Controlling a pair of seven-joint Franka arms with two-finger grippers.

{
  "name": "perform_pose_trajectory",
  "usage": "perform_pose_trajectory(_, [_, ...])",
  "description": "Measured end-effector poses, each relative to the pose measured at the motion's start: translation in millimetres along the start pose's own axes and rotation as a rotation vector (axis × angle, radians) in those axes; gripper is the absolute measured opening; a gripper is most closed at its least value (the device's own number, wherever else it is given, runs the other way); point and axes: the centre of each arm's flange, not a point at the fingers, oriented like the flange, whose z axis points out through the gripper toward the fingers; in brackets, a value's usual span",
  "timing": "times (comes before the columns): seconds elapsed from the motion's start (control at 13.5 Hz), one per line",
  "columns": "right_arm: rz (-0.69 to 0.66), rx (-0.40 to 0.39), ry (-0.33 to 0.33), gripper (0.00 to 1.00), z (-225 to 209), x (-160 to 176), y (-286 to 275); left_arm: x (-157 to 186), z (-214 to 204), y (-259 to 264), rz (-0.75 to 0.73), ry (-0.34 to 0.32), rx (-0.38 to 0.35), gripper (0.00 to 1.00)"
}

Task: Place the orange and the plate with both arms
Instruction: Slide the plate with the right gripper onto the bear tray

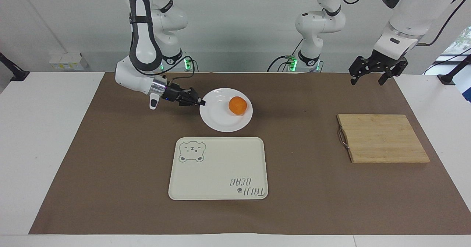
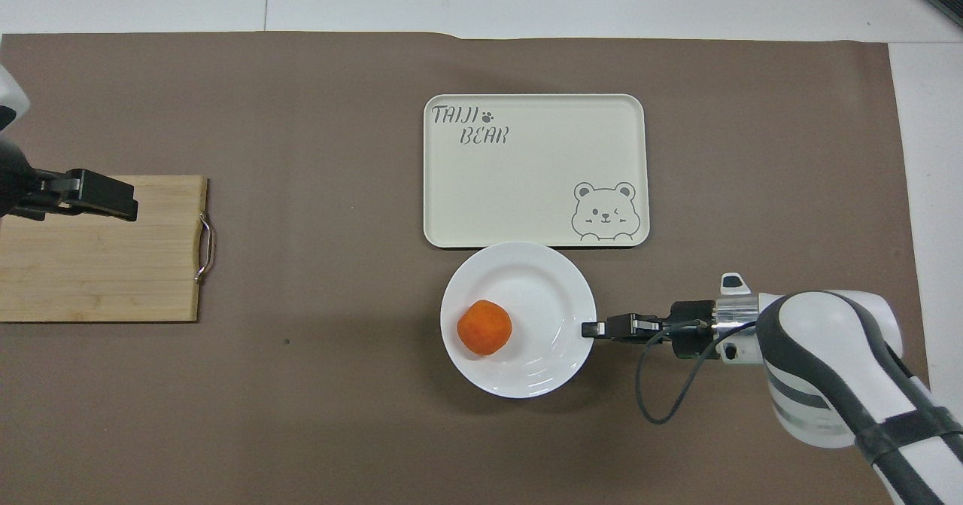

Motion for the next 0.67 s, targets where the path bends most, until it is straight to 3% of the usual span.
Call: perform_pose_trajectory(0.67, [0.012, 0.025, 0.108, 0.05, -32, 125, -36, 0, 0, 0, 0.0, 0.0, 0.0, 1.0])
